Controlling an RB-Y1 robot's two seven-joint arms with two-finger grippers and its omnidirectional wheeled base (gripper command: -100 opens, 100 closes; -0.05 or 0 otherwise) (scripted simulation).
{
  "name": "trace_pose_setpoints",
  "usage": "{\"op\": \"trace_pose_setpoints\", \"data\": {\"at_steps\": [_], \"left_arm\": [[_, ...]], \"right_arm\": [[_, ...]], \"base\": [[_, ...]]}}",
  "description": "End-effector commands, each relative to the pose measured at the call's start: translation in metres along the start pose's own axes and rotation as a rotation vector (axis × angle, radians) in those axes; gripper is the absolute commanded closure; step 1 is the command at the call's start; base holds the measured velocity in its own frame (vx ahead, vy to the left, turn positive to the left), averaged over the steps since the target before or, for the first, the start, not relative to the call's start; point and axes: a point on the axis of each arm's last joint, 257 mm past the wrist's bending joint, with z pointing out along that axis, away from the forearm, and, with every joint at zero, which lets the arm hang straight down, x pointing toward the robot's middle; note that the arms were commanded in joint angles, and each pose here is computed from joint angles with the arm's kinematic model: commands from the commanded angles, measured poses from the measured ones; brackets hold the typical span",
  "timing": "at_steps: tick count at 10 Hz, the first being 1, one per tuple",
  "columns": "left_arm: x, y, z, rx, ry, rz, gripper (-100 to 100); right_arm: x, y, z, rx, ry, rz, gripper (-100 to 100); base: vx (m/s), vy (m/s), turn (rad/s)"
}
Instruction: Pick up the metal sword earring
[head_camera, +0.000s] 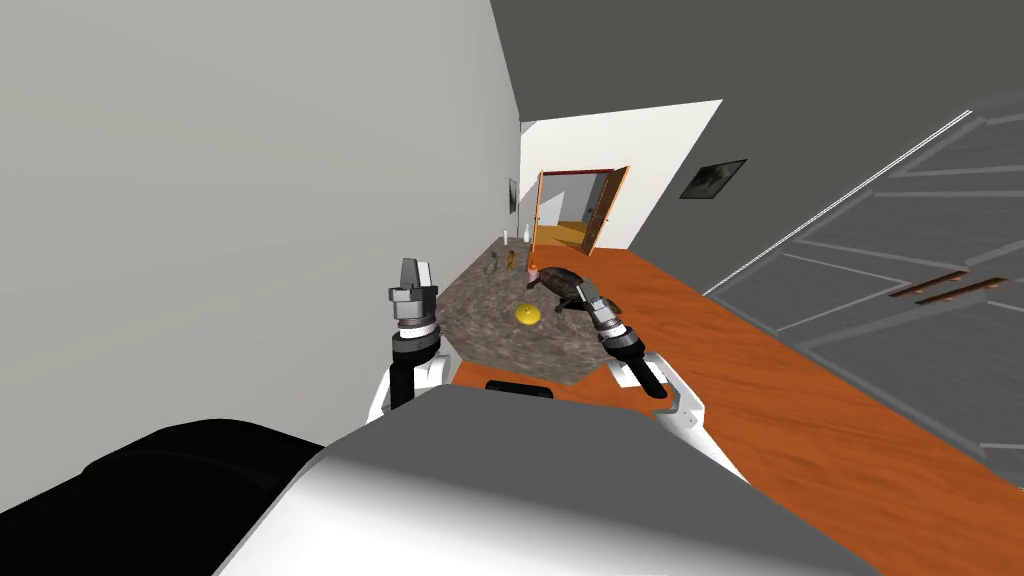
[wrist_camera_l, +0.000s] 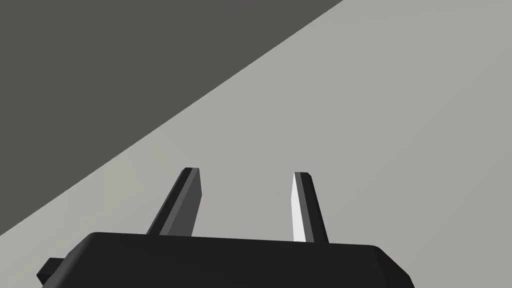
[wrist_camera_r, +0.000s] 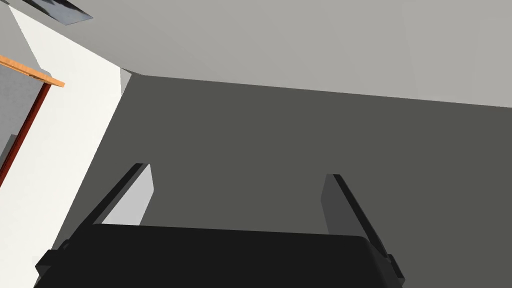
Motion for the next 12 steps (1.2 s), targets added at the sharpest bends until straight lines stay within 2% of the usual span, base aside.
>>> {"op": "trace_pose_setpoints", "data": {"at_steps": [1, 2, 3, 7, 8, 10, 11, 12], "left_arm": [[0.0, 0.0, 0.0, 0.0, 0.0, 0.0, 0], [0.0, 0.0, 0.0, 0.0, 0.0, 0.0, 0], [0.0, 0.0, 0.0, 0.0, 0.0, 0.0, 0], [0.0, 0.0, 0.0, 0.0, 0.0, 0.0, 0], [0.0, 0.0, 0.0, 0.0, 0.0, 0.0, 0], [0.0, 0.0, 0.0, 0.0, 0.0, 0.0, 0], [0.0, 0.0, 0.0, 0.0, 0.0, 0.0, 0], [0.0, 0.0, 0.0, 0.0, 0.0, 0.0, 0]], "right_arm": [[0.003, -0.002, 0.001, -0.004, 0.046, -0.039, -100], [0.009, -0.009, 0.002, -0.007, 0.092, -0.083, -100], [0.009, -0.01, 0.001, -0.006, 0.102, -0.09, -100], [0.022, -0.04, -0.004, 0.001, 0.265, -0.241, -100], [0.022, -0.04, -0.005, 0.002, 0.271, -0.246, -100], [0.028, -0.065, -0.015, 0.022, 0.367, -0.333, -100], [0.027, -0.066, -0.017, 0.023, 0.383, -0.346, -100], [0.028, -0.08, -0.024, 0.039, 0.433, -0.389, -100]], "base": [[-0.051, -0.075, 0.096], [-0.057, -0.052, 0.115], [-0.039, -0.039, 0.068], [-0.048, -0.049, 0.139], [-0.027, -0.023, 0.065], [-0.039, -0.025, 0.169], [-0.03, -0.022, 0.072], [-0.019, -0.002, 0.101]]}}
